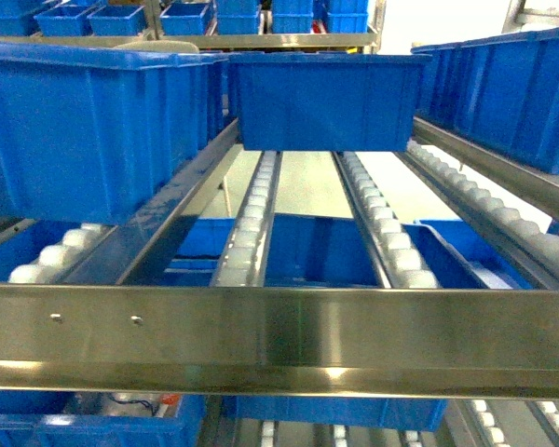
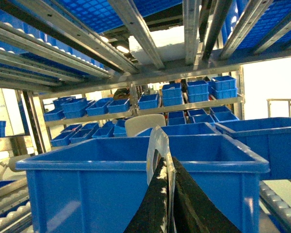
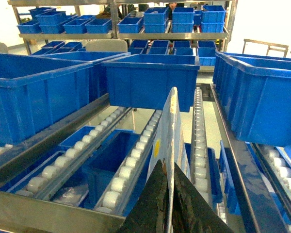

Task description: Move flower gift bag to table near conveyor

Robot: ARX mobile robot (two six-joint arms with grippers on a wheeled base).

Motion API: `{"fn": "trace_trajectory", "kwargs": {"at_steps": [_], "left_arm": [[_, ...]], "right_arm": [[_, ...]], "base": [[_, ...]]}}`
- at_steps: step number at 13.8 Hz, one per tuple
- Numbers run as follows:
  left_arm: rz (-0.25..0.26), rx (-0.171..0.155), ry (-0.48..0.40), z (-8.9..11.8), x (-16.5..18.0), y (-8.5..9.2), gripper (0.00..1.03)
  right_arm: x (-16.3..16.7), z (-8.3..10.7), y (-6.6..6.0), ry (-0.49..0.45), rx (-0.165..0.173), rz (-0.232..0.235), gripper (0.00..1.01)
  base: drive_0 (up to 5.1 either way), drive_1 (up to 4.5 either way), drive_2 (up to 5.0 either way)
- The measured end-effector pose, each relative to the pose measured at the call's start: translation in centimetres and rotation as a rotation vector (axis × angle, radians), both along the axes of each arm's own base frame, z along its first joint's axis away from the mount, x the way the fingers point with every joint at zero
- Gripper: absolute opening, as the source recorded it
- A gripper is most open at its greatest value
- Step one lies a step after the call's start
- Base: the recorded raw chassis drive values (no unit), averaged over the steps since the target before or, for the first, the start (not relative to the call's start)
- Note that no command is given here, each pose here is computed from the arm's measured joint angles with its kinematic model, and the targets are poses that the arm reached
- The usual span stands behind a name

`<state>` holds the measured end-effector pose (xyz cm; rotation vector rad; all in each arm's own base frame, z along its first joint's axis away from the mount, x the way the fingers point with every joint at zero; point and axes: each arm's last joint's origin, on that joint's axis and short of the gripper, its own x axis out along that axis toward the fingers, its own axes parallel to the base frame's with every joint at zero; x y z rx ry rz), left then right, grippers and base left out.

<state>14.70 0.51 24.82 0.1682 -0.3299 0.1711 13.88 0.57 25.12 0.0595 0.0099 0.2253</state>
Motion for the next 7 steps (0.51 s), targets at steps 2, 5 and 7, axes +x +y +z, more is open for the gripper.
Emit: {"fn": "trace_trajectory", "kwargs": {"at_steps": [2, 5, 7], "left_arm": [[0.0, 0.0, 0.0, 0.0, 0.0, 0.0, 0.02], [0.0, 0.0, -0.005, 0.05, -0.02, 0.0, 0.02], [0.001, 0.0, 0.002, -0.06, 0.0, 0.0, 0.02]], "right_arm": [[0.02, -0.01, 0.0, 0.001, 0.0, 0.0, 0.03], [0.0, 0.01, 0.0, -0.002, 0.0, 0.0, 0.03], [0.0, 0.03, 0.0, -0.003, 0.0, 0.0, 0.03]], "base": [[-4.7, 0.75, 3.8], [-4.3, 0.11, 4.3], [-3.9, -0.39, 4.7]]}}
